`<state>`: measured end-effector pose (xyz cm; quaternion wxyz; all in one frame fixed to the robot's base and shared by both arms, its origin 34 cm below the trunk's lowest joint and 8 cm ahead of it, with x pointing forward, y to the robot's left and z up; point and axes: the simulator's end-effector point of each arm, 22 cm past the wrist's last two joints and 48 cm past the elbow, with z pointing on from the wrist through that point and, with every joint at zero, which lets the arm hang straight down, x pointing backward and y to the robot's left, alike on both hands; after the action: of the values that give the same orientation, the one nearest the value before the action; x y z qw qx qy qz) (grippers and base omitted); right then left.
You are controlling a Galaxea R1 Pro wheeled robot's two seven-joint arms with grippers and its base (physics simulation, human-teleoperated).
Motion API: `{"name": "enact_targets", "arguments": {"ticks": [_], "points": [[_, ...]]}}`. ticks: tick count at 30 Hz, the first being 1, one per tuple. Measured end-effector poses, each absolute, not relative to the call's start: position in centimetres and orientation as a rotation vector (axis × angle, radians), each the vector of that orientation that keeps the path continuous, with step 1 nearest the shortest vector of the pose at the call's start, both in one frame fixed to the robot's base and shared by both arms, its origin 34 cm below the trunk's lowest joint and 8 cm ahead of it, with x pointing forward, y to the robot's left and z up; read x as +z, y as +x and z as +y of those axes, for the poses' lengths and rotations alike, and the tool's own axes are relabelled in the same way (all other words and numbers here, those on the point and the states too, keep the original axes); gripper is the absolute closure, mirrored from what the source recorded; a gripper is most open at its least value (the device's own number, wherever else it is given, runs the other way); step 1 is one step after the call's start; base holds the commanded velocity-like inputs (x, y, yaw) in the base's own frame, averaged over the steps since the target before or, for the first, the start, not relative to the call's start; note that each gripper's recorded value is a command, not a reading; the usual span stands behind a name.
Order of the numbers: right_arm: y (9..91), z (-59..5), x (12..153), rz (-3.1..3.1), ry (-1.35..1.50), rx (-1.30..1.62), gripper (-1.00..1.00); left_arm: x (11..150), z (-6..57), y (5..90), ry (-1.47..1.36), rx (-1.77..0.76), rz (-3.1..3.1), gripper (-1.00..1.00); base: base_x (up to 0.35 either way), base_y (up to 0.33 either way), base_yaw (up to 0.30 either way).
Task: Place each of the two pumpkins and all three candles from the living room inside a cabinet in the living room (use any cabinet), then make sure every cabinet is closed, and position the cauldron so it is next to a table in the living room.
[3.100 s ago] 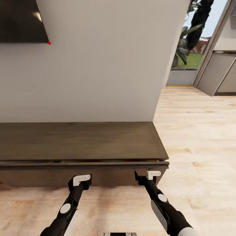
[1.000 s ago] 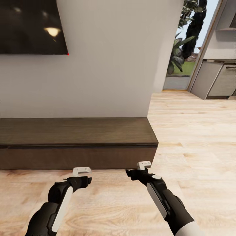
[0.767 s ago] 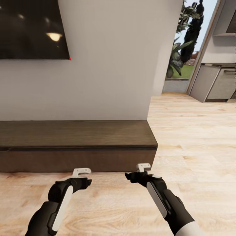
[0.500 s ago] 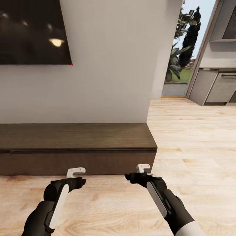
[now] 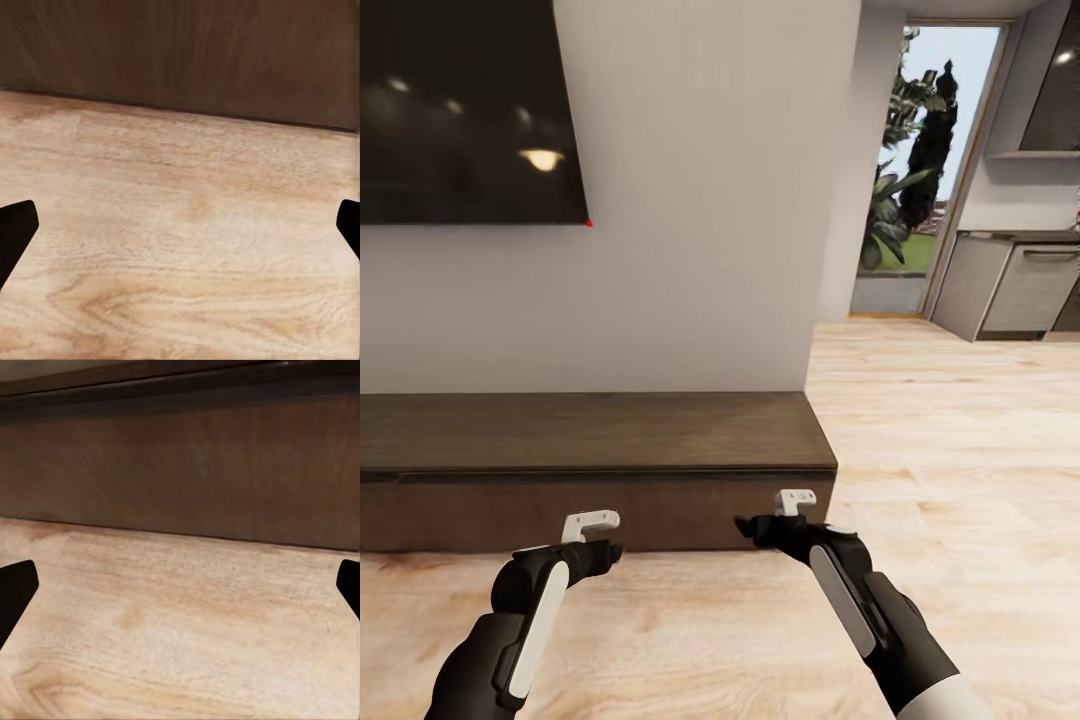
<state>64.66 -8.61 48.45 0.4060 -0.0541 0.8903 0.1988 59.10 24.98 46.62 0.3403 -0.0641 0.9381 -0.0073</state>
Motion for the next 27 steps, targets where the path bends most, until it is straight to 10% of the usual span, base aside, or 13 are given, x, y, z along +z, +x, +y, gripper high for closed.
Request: {"name": "enact_targets", "arguments": {"ticks": [13, 27], "points": [[64.7, -8.5, 50.9, 2.205, -0.149, 0.491, -1.0, 48.9, 25.1, 59.2, -0.164, -0.017, 2.398, -1.0, 0.0, 0.0, 0.016], [64.7, -8.4, 50.9, 2.206, -0.151, 0.49, -1.0, 49.0, 25.1, 59.2, -0.164, -0.018, 2.394, -1.0, -0.137, 0.0, 0.271]]}}
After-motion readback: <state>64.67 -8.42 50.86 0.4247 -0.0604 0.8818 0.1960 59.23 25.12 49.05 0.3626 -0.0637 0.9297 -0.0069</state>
